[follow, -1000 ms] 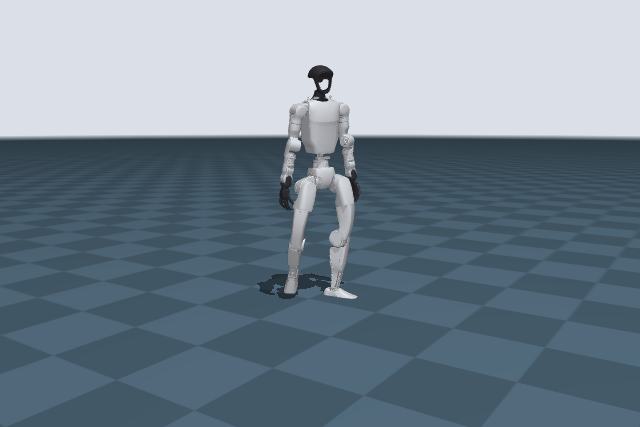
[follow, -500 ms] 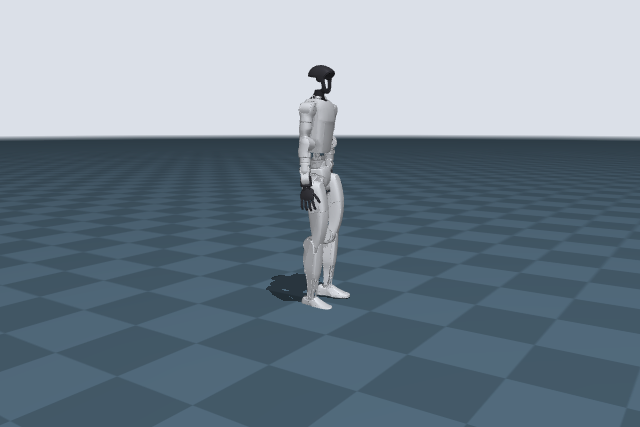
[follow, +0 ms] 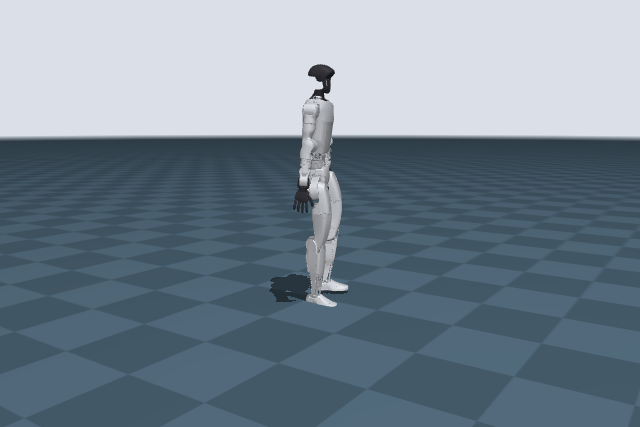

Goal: Upper body actions

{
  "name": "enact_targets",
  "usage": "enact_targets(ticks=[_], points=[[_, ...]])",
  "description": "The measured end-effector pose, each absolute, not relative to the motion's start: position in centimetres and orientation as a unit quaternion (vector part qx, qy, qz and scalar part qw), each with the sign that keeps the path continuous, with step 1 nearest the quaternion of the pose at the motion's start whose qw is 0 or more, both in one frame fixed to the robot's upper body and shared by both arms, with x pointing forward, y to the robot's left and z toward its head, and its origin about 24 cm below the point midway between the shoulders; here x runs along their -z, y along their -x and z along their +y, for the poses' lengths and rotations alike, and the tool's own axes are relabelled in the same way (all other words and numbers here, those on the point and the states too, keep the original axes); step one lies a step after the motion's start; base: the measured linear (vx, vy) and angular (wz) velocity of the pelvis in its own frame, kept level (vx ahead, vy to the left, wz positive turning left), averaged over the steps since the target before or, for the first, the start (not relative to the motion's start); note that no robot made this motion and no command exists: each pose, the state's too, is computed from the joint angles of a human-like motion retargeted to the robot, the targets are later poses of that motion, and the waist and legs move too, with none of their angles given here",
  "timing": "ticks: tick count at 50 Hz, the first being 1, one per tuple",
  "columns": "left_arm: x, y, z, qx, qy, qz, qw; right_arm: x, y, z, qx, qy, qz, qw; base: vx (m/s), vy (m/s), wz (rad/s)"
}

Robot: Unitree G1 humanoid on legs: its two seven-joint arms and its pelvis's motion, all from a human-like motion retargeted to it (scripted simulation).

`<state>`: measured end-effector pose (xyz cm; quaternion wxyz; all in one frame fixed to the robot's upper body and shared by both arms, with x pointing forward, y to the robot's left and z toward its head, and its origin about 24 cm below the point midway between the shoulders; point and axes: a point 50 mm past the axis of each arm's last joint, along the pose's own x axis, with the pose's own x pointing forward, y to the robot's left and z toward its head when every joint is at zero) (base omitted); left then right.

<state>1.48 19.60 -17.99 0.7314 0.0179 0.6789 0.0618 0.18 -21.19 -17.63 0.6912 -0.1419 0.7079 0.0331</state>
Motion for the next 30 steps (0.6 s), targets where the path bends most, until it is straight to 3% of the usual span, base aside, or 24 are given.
enact_targets(ticks=[11,22,30], points=[[18.0,1.7,19.4,-0.057,-0.02,0.717,0.695,17.7,-0.2,-20.9,-0.038,0.14,0.699,0.7,0.1,0.13,-0.3],[17.8,-0.5,21.1,-0.091,-0.021,0.68,0.727,17.8,-2.2,-20.1,-0.046,0.127,0.674,0.726,0.03,0.09,-0.38],[17.6,0.3,22.1,-0.101,-0.015,0.692,0.714,17.8,-3.0,-19.7,-0.053,0.139,0.66,0.737,0.0,0.03,-0.21]])
